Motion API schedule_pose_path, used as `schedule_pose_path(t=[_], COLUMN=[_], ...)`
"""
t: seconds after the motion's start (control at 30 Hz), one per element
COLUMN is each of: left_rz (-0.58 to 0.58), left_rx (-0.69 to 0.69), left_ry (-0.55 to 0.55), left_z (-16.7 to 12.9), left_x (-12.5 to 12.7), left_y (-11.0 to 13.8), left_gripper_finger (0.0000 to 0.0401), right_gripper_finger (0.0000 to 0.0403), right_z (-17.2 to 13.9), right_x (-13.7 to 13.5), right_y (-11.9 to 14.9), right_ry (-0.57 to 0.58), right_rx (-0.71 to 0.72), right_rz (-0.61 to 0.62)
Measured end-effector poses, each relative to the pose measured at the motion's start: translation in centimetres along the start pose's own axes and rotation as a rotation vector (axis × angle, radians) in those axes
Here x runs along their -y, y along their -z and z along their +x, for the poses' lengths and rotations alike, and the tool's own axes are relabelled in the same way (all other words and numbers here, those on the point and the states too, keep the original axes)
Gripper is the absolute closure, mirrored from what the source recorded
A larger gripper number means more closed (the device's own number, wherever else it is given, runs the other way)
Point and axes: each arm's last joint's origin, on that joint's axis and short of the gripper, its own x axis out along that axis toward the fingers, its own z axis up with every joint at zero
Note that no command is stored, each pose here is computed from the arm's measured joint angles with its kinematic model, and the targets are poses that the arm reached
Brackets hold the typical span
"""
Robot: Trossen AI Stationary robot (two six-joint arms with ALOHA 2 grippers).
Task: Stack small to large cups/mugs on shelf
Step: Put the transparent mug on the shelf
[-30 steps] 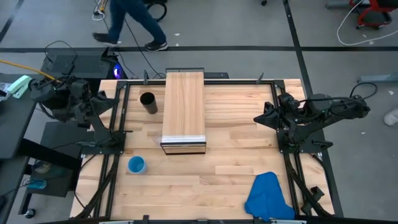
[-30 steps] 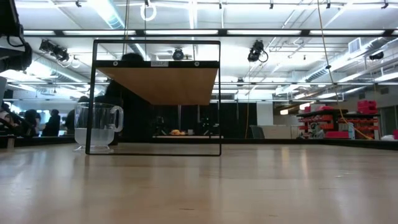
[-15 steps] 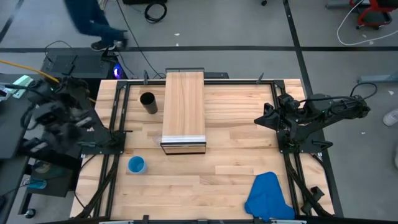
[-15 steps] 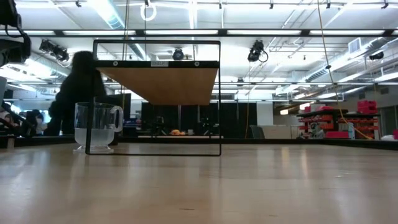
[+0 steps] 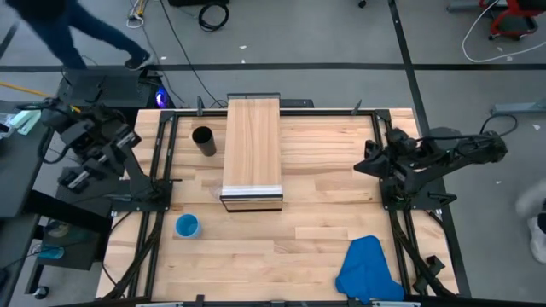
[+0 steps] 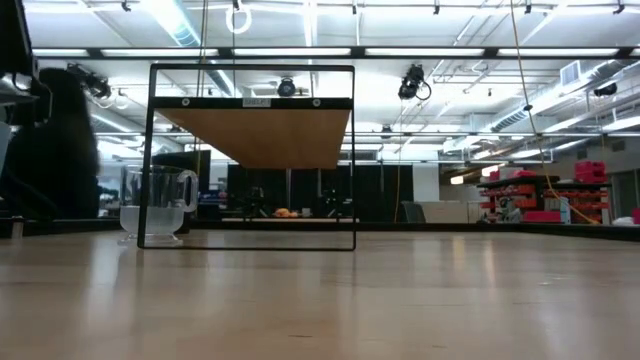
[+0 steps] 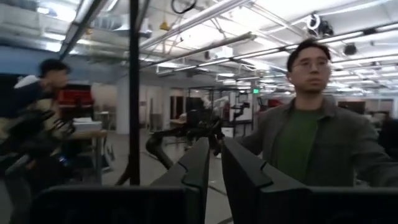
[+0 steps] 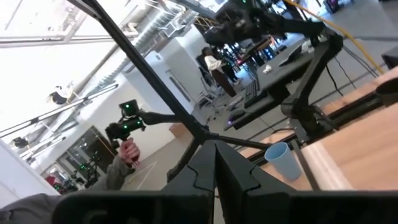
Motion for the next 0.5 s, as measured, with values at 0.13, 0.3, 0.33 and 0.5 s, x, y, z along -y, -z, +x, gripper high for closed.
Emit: schedule_pose_path(t=[0.13, 0.3, 0.33, 0.5], left_rz=[-0.032, -0.056, -0.058, -0.075], left_rx=[-0.053, -0.083, -0.078, -0.044], left_ry=[-0.064, -0.182, -0.202, -0.338], left_z=[-0.8, -2.0, -2.3, -4.4], left_x=[-0.5, -1.3, -1.5, -2.7], left_y=[0.5, 0.9, 0.8, 0.7], left_gripper_finger=[0.0346, 0.0350, 0.0351, 0.0355], right_gripper_finger=[0.0387, 0.0387, 0.0387, 0.0387], right_z=[-1.6, -3.1, -3.2, -3.4], right_x=[-0.1, -0.1, 0.0, 0.3], right_y=[-0.6, -1.4, -1.5, -1.4], right_ry=[-0.009, -0.002, 0.004, 0.020], right_rx=[0.045, 0.114, 0.116, 0.103], right_rz=[-0.039, -0.080, -0.086, -0.091])
